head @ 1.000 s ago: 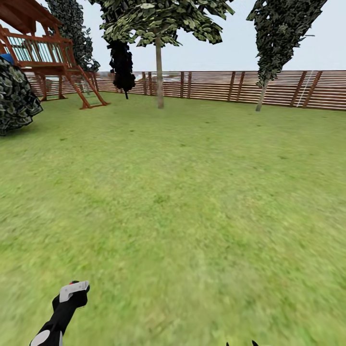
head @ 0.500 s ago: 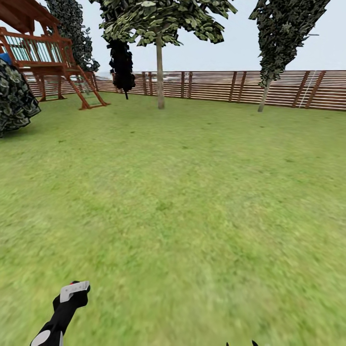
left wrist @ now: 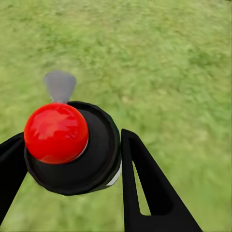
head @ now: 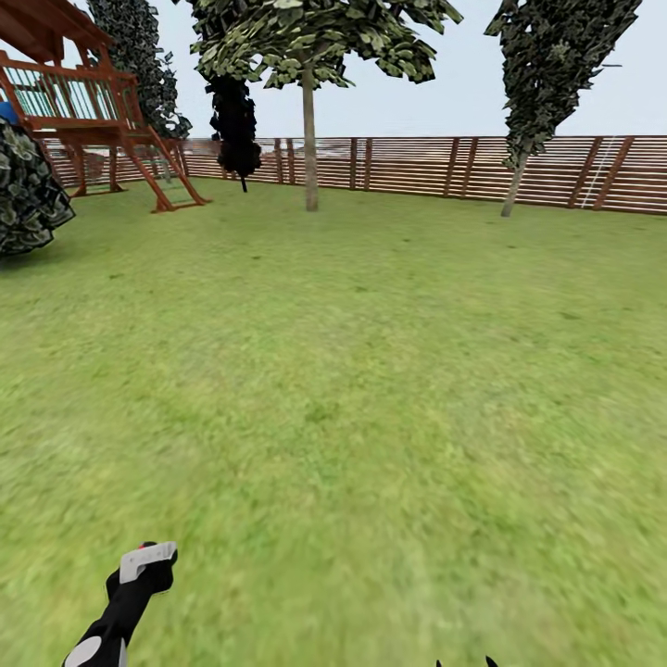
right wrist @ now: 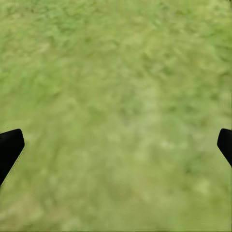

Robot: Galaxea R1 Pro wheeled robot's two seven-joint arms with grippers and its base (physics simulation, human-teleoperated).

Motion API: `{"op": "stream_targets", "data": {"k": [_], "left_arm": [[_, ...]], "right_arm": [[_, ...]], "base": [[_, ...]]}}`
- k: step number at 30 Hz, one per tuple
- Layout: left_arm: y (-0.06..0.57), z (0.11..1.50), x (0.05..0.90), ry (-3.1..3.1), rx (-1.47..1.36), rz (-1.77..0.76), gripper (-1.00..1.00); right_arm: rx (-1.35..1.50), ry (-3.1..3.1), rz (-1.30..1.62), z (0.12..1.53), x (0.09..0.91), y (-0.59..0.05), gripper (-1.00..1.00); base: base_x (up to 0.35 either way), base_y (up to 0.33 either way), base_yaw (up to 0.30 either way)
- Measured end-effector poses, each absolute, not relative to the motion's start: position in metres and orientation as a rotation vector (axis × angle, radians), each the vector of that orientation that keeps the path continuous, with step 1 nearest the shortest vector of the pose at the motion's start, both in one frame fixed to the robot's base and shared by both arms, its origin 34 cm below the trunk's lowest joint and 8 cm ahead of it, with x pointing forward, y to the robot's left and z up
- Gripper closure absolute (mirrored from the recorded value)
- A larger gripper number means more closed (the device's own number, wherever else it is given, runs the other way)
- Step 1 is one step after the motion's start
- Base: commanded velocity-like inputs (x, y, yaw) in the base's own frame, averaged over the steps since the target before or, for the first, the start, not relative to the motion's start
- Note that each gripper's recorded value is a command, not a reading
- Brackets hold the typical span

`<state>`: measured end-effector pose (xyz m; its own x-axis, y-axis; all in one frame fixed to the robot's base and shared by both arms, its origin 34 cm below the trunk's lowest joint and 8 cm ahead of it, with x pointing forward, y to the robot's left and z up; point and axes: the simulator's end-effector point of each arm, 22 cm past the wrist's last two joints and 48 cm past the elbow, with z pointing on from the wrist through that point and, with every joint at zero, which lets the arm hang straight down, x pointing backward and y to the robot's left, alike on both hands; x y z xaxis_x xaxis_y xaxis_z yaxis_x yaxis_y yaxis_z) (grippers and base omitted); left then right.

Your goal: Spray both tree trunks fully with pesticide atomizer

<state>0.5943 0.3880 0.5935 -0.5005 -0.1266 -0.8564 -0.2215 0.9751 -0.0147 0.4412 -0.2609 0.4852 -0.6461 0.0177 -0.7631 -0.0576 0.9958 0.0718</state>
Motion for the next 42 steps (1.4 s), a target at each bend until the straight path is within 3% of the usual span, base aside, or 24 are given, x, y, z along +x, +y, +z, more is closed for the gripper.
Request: {"op": "stream_targets", "data": {"k": [42], "left_arm": [[0.3868, 0.5942, 0.5948, 2.100, -0.246, 0.117, 1.00]], "right_arm": [[-0.028, 2.271, 0.112, 0.4852, 0.4412, -0.2610, -1.00]], "base": [[0.330, 0.105, 0.000]]}}
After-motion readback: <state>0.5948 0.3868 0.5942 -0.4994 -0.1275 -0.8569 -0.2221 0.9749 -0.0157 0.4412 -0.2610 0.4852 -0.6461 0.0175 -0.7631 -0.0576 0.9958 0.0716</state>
